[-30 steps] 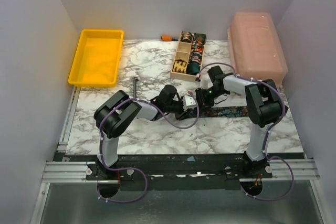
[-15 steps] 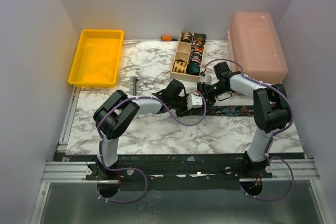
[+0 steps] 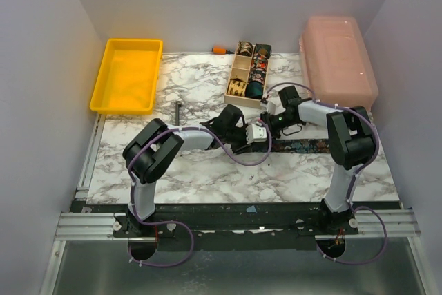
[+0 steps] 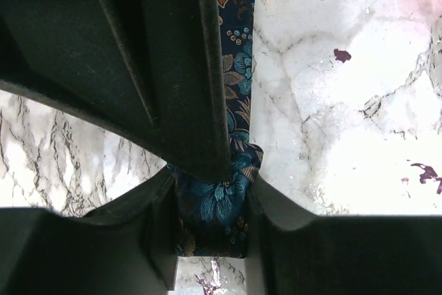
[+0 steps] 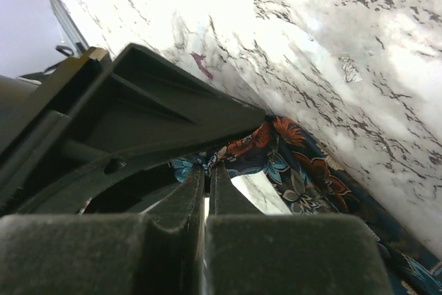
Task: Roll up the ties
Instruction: Roll the tie at the center of the board.
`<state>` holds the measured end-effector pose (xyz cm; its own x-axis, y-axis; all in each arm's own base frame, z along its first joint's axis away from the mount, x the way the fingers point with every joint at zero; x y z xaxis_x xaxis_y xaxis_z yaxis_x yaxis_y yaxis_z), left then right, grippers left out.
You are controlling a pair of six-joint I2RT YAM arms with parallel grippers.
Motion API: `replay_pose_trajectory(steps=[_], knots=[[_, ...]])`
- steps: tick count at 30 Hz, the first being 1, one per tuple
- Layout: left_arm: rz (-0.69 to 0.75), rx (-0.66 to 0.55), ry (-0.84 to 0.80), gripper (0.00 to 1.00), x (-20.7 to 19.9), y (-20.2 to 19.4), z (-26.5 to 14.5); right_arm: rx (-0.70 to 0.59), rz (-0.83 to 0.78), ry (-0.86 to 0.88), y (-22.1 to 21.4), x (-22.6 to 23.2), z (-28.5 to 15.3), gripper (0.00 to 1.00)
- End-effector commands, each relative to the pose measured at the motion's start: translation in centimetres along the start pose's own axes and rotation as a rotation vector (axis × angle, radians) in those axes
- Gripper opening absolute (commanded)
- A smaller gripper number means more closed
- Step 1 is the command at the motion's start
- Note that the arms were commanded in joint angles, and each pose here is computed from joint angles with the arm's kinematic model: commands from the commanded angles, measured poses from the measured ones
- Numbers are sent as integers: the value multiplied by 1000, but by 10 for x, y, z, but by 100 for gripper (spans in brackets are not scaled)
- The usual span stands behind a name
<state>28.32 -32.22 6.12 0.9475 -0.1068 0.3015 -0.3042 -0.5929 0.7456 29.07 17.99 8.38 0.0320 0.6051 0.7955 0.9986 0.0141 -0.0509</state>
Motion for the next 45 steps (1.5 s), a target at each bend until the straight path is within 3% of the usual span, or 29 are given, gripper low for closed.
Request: replay_pose_trajectory(steps=[1, 6, 17, 24, 27, 29, 33, 36, 39, 45], knots=[[-128, 157, -96, 47, -37, -40, -6, 10, -8, -199, -3, -42, 4, 0], [-140, 58, -59, 65, -29, -33, -6, 11, -23, -302, -1, -60, 3, 0], [-69, -371, 42, 72, -10, 9, -23, 5, -58, -430, 8, -83, 4, 0], [-34, -487, 66, 74, -7, 11, 5, 36, -81, -455, 12, -89, 6, 0], [-35, -485, 64, 67, -6, 6, 18, 45, -88, -458, 11, -91, 6, 0], [-30, -459, 73, 56, -9, 1, 26, 53, -88, -452, 9, -90, 6, 0], [-70, -352, 80, 36, -13, -9, 29, 56, -100, -407, 8, -82, 6, 0], [-94, -237, 86, 27, -17, -19, 21, 60, -97, -360, 7, -75, 9, 0], [-134, -84, 63, 21, -20, -29, 11, 39, -96, -318, 11, -64, 8, 1], [-140, 119, 17, 16, -28, -40, -12, -19, -121, -269, 22, -28, -11, 20]])
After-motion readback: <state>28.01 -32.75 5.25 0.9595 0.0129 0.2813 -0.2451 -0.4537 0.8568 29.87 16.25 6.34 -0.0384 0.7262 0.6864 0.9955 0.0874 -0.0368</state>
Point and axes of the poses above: each gripper's point midway between its finger pads, its own z axis out along the fingers, its own x axis along the line the jaws close on, y = z × x, the point moved 6 cm from there along -z, back along the fingers, and after that the axes turned 15 degrees about z, right-handed, at the moved point
